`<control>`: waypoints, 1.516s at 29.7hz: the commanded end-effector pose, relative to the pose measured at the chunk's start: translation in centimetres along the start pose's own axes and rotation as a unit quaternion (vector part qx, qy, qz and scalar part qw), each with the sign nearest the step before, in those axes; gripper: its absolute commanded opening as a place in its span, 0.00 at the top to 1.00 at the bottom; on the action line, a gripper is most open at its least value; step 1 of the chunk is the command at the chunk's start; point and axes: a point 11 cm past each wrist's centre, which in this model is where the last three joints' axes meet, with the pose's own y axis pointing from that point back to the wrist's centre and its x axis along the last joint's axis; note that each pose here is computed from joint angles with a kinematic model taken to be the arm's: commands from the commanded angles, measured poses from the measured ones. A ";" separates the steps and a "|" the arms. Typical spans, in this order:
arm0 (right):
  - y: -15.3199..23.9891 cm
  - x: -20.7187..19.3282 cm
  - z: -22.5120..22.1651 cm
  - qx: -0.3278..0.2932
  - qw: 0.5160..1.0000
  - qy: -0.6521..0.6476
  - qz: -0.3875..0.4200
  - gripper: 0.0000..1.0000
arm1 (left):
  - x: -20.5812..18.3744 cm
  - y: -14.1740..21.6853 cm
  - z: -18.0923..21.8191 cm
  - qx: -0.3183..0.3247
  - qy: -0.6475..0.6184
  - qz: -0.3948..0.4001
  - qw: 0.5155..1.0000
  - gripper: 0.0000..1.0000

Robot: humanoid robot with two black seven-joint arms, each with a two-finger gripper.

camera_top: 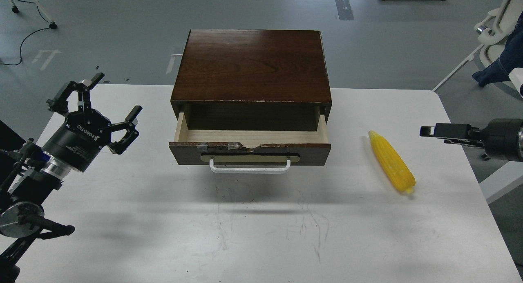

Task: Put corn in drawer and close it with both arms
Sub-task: 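Lower the right gripper and grasp the yellow corn cob, then lift the corn with the right gripper and carry it over the open drawer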

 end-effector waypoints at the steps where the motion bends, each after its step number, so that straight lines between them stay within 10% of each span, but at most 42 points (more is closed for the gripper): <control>1: -2.1 -0.9 -0.2 -0.010 0.999 0.025 -0.034 0.00 | 0.0 0.0 0.0 0.001 0.000 0.000 1.000 0.01; 23: -9.8 -2.0 -2.8 -0.034 0.984 0.140 -0.108 0.04 | 0.0 0.0 0.0 -0.001 0.000 0.001 1.000 0.01; 29: -10.1 -2.5 -2.7 -0.039 0.981 0.149 -0.118 0.27 | 0.0 0.0 0.0 -0.001 0.000 0.001 1.000 0.01; 36: -9.6 -2.4 -2.4 -0.044 0.980 0.151 -0.120 0.84 | 0.0 0.0 0.0 -0.001 0.000 0.001 1.000 0.01; 45: -5.6 4.9 -6.5 -0.008 0.986 0.163 -0.036 0.90 | 0.0 0.0 0.2 0.001 -0.004 -0.001 1.000 0.01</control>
